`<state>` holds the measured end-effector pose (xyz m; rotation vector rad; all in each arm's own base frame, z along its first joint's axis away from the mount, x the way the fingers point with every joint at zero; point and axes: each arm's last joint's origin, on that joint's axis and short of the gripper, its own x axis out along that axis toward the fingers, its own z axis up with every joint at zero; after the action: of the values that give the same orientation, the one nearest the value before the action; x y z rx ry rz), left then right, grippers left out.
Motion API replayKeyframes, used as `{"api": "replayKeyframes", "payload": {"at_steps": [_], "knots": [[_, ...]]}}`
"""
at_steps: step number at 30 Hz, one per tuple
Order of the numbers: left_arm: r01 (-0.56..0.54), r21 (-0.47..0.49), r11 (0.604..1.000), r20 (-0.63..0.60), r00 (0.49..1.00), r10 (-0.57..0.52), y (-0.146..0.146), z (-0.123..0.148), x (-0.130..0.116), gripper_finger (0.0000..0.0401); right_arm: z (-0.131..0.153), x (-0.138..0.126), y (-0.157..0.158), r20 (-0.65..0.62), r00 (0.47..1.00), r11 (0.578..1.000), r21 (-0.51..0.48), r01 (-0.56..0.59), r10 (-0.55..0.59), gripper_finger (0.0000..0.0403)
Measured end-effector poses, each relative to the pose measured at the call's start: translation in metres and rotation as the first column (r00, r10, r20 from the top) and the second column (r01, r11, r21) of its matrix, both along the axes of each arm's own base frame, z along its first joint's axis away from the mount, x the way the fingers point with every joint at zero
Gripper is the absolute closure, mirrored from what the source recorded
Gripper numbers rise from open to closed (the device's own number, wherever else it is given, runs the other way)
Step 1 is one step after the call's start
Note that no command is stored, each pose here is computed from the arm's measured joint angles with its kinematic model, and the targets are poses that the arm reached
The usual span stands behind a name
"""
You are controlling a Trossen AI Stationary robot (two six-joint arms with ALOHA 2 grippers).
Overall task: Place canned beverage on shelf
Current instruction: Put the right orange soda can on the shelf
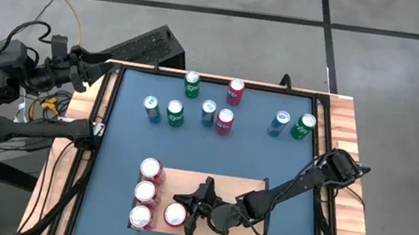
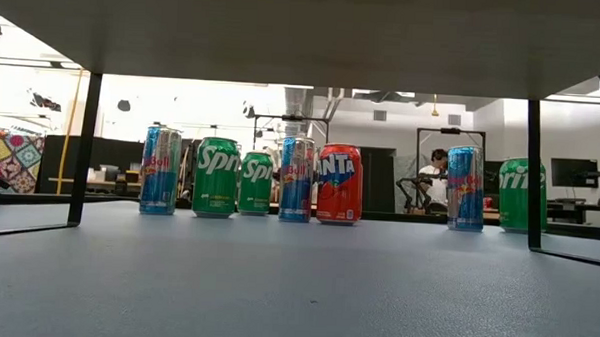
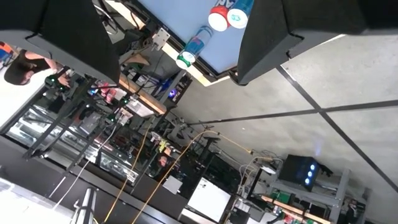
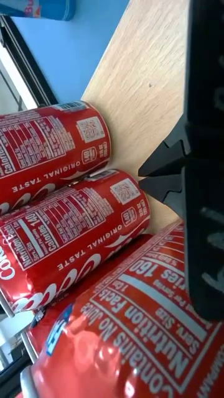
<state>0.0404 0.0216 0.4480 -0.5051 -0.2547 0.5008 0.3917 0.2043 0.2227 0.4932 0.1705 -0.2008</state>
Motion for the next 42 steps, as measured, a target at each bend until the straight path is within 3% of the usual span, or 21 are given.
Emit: {"api": "replayKeyframes", "payload": {"at_steps": [27, 42], "knots": [[-0.002, 0.012, 1.000, -0.007, 1.000, 0.002, 0.0000, 0.0000, 0.0000, 0.0092, 0.0024, 0.0011, 0.0021, 0.013, 0.995, 0.994, 0.043, -0.098, 0.098, 0.0403], [0.005, 0.013, 1.000, -0.008, 1.000, -0.004, -0.0001, 0.0000, 0.0001, 0.0092, 0.0029, 0.0031, -0.0016, 0.013, 0.995, 0.995, 0.040, -0.095, 0.094, 0.0403]]}}
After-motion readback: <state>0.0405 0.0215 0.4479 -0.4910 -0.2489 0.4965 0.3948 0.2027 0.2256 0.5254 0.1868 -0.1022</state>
